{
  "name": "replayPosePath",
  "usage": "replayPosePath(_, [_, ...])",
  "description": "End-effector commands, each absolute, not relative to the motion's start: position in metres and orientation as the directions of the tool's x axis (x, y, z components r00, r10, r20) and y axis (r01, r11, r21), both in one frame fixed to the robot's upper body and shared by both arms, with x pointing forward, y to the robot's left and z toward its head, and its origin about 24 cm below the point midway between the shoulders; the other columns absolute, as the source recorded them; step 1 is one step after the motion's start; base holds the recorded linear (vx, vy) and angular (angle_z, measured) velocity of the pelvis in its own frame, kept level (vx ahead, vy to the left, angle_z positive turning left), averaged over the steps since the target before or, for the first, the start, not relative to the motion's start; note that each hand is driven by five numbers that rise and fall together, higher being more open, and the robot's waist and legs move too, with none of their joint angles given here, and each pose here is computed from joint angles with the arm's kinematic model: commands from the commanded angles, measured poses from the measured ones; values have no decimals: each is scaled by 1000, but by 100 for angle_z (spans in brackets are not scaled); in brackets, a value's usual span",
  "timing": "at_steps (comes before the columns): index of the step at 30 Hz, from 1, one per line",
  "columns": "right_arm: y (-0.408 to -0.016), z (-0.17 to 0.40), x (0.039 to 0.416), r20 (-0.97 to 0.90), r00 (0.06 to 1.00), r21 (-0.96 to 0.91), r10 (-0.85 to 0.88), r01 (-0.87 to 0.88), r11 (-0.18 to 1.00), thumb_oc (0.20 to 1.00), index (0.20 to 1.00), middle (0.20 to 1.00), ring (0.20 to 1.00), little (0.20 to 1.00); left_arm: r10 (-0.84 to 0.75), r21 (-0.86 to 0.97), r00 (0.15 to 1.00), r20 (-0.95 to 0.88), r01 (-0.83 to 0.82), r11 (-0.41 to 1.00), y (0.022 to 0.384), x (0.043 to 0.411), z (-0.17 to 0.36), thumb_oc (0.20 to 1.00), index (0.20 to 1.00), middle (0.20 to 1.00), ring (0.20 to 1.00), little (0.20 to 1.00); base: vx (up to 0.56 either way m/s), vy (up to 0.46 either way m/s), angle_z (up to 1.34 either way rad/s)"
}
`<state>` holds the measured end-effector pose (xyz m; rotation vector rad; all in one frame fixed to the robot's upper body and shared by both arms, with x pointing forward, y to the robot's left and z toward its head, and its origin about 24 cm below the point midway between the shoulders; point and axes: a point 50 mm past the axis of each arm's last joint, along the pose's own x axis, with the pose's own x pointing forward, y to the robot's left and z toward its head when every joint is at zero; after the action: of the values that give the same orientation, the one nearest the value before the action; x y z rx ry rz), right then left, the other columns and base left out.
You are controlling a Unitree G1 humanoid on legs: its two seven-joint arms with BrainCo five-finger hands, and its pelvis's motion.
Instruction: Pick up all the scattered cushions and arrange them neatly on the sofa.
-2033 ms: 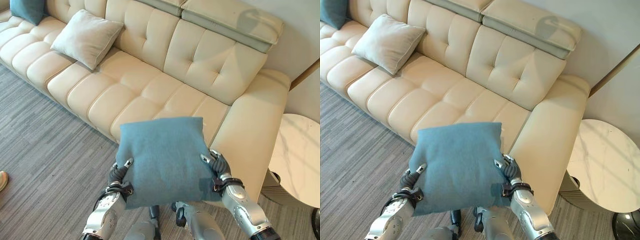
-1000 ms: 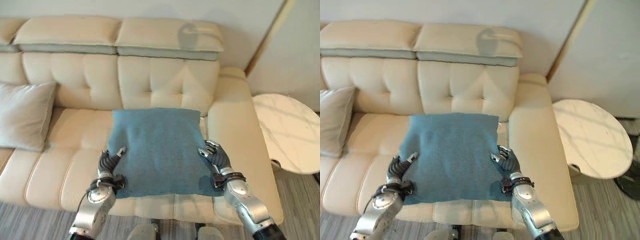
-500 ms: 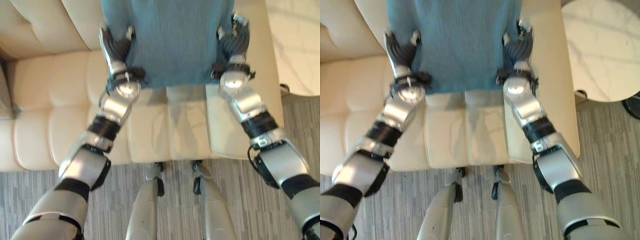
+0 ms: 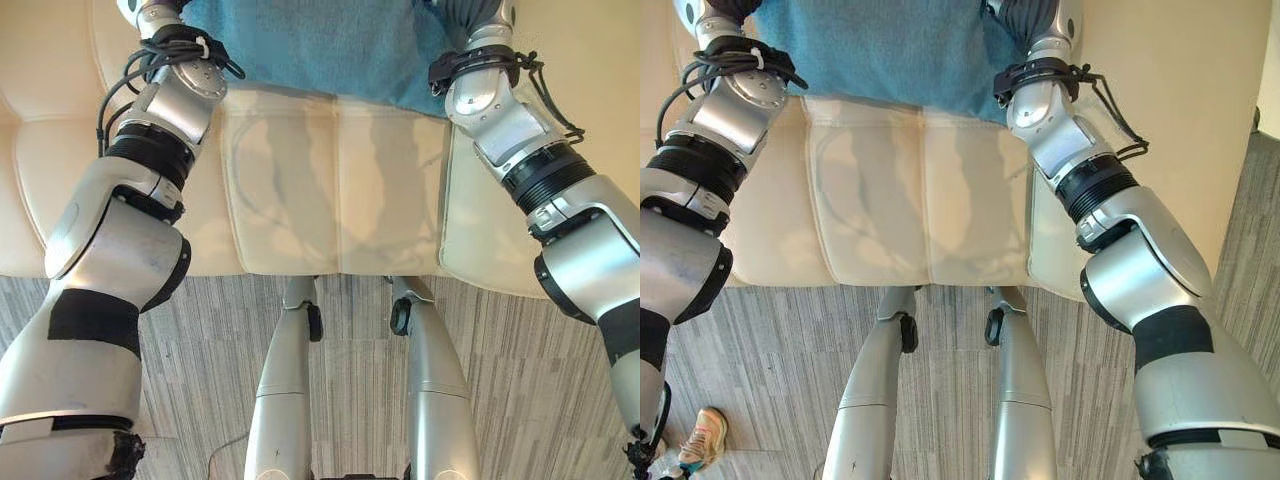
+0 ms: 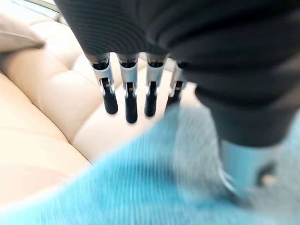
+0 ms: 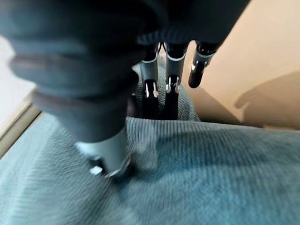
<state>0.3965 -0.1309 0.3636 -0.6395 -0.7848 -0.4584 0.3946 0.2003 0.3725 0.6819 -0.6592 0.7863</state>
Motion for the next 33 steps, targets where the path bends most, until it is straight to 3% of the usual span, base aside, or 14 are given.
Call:
replayPosePath(1, [-122,399,386,809,575,-319,-121,603,731,1000,1000,1000,1000,1000,399,267,497,771,-820,507,206,386,398,1000,1000,1000,1000,1000,-19,42,6])
replayPosePath(5, [-150,374,398,731,647,-318,-219,606,729,1000,1000,1000,1000,1000,442,317,597,670,-768,557,228,395,368,1000,1000,1000,1000,1000,-32,35,0])
replayPosePath(9, [-172,325,406,584,746,-232,-319,530,816,1000,1000,1000,1000,1000,513,87,739,437,-603,793,251,402,305,1000,1000,1000,1000,1000,-31,46,-7])
replayPosePath(11, [-183,289,407,496,808,-230,-317,475,849,1000,1000,1000,1000,1000,501,-80,804,321,-504,860,263,400,262,1000,1000,1000,1000,1000,-5,49,-3])
replayPosePath(12, [-183,289,407,496,808,-230,-317,475,849,1000,1000,1000,1000,1000,501,-80,804,321,-504,860,263,400,262,1000,1000,1000,1000,1000,21,64,-1])
replayPosePath(14, [-198,227,402,345,899,-210,-268,352,912,1000,1000,1000,1000,1000,478,-220,860,178,-438,872,278,385,195,1000,1000,1000,1000,1000,56,68,-5])
replayPosePath(19, [-226,80,352,-50,977,-199,-207,194,961,1000,1000,1000,1000,1000,405,-133,911,-81,-413,901,285,323,67,1000,1000,1000,1000,1000,100,103,-11])
replayPosePath(23, [-240,-9,290,-345,920,-244,-188,106,964,1000,1000,1000,1000,1000,375,-23,874,-310,-401,916,286,261,-10,1000,1000,1000,1000,1000,65,144,-16])
replayPosePath(26, [-248,-41,261,-458,861,-282,-222,96,954,1000,1000,1000,1000,1000,404,71,804,-436,-416,906,294,227,-43,1000,1000,1000,1000,1000,-44,88,-29])
replayPosePath(28, [-254,-75,228,-587,768,-282,-256,102,954,1000,1000,1000,1000,1000,404,191,719,-565,-362,912,289,198,-77,1000,1000,1000,1000,1000,-149,27,-50])
replayPosePath(33, [-259,-114,179,-745,609,-360,-273,-22,933,1000,1000,1000,1000,1000,363,251,539,-760,-273,929,276,145,-122,1000,1000,1000,1000,1000,-123,-100,-16])
